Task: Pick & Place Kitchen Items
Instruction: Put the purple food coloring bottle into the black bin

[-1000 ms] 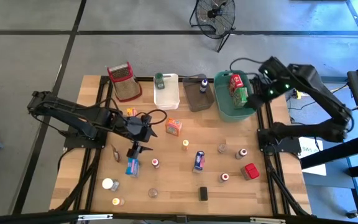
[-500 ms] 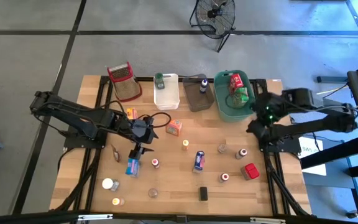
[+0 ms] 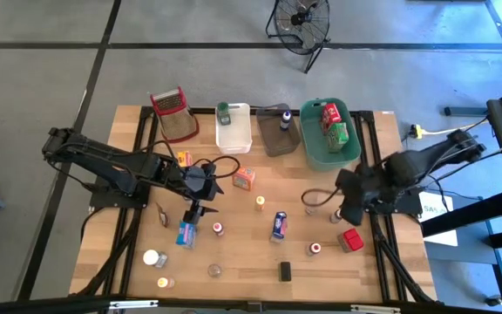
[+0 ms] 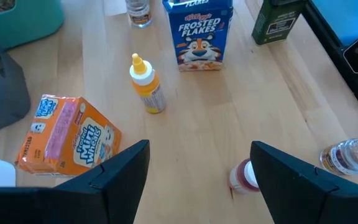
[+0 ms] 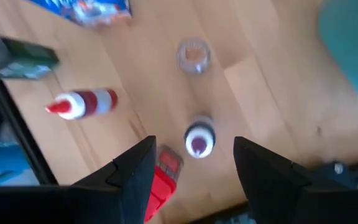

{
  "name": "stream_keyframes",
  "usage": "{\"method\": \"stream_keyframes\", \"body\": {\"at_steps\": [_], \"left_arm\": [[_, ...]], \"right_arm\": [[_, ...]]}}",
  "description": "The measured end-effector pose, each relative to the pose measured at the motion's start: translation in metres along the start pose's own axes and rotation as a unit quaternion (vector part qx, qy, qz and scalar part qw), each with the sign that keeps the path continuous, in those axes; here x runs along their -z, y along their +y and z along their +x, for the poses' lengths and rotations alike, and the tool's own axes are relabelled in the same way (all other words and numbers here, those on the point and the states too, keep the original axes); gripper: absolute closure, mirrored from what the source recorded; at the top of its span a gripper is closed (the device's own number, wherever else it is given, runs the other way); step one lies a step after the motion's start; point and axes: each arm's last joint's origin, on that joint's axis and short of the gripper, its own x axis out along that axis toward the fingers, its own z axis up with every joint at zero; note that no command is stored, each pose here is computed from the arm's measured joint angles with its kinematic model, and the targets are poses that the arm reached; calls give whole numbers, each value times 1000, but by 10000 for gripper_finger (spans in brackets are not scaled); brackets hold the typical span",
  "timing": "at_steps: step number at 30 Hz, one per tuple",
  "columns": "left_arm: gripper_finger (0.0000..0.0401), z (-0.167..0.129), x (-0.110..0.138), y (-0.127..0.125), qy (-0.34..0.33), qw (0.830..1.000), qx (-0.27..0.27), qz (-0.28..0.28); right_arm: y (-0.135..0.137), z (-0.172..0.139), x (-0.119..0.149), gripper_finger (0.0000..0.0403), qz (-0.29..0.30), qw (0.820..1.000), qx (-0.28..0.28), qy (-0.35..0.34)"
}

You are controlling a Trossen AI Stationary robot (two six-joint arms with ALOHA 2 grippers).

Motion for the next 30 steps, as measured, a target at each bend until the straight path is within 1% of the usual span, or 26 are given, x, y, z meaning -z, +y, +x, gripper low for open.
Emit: {"method": "stream_keyframes", "body": {"at_steps": [5, 11, 16, 20, 22, 25, 27, 30], "left_arm": [[127, 0, 0, 0, 0, 1000, 0, -1], [127, 0, 0, 0, -1, 1000, 0, -2], [127, 0, 0, 0, -2, 1000, 0, -2], [127, 0, 0, 0, -2, 1000, 0, 5], [127, 0, 0, 0, -2, 1000, 0, 10], [127, 0, 0, 0, -2, 1000, 0, 12], [127, 0, 0, 0, -1, 1000, 0, 21], [127, 0, 0, 0, -1, 999, 0, 33]], "right_arm": [[13, 13, 4, 185, 32, 997, 55, 48], [18, 23, 1, 185, 36, 993, 87, 70], [21, 28, 0, 185, 42, 993, 90, 69], [21, 37, 5, 185, 33, 992, 97, 78], [19, 43, 8, 185, 39, 990, 103, 87], [20, 54, 10, 185, 41, 991, 90, 94], [20, 59, 10, 185, 32, 992, 79, 89], [19, 65, 12, 185, 33, 992, 84, 91]]}}
